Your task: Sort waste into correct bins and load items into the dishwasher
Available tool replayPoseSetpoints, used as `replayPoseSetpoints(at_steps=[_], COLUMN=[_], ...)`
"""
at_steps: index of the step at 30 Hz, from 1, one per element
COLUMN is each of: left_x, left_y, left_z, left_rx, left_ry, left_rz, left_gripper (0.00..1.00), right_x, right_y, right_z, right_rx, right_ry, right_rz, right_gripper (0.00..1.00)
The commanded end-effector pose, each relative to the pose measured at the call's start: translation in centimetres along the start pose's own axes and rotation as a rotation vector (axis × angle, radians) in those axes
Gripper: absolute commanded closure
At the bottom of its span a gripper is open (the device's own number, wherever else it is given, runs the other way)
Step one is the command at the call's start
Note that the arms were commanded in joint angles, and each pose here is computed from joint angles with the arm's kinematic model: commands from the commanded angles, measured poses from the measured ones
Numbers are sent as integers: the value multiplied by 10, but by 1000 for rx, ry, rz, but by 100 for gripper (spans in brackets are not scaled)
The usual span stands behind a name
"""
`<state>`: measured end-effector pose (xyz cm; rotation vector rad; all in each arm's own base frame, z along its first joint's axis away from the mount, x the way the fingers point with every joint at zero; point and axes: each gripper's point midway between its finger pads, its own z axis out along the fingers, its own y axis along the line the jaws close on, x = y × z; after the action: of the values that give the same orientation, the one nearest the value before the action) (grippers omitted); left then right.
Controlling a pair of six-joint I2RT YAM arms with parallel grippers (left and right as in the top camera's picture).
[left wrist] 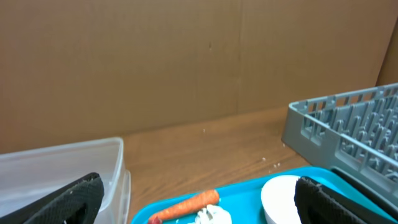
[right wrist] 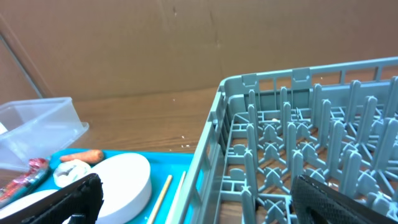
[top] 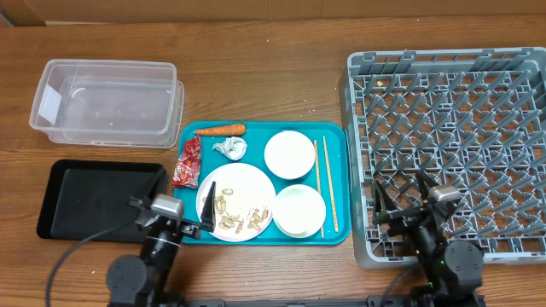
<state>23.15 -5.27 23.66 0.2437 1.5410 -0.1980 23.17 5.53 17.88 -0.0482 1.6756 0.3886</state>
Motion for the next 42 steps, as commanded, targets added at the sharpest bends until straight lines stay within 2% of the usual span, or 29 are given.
replayPoseSetpoints(at_steps=[1, 7, 14, 17, 23, 26, 30, 36, 39, 42], left_x=[-39, -75, -101, -106, -107, -106, -81, -18, 9, 33], left_y=[2, 1, -20, -23, -54, -65, -85, -124, -133, -154], left_z=[4, 35, 70, 81, 87, 85, 75, 58, 56, 62], left_rx=[-1, 53, 227, 257, 465, 539, 570, 508, 442, 444], left_ry=[55, 257, 504, 551, 579, 591, 706, 968, 1064, 1136], left_rz=[-25, -73, -178, -208, -310, -342, -290, -1, 124, 127], left_gripper=[0, 0, 0, 0, 0, 0, 0, 0, 4, 11], right_x=[-59, -85, -102, -104, -88, -80, -76, -77, -74, -68], right_y=[11, 18, 25, 26, 58, 58, 57, 53, 27, -4], right_z=[-22, -38, -34, -25, -10, -8, -3, -1, -1, -11], right_rx=[20, 73, 114, 119, -67, -73, -63, -21, 180, 420], right_ry=[-62, 140, 408, 500, 642, 682, 704, 701, 676, 645], right_rz=[18, 57, 109, 129, 218, 235, 254, 321, 423, 524], right_gripper=[0, 0, 0, 0, 0, 0, 0, 0, 3, 3])
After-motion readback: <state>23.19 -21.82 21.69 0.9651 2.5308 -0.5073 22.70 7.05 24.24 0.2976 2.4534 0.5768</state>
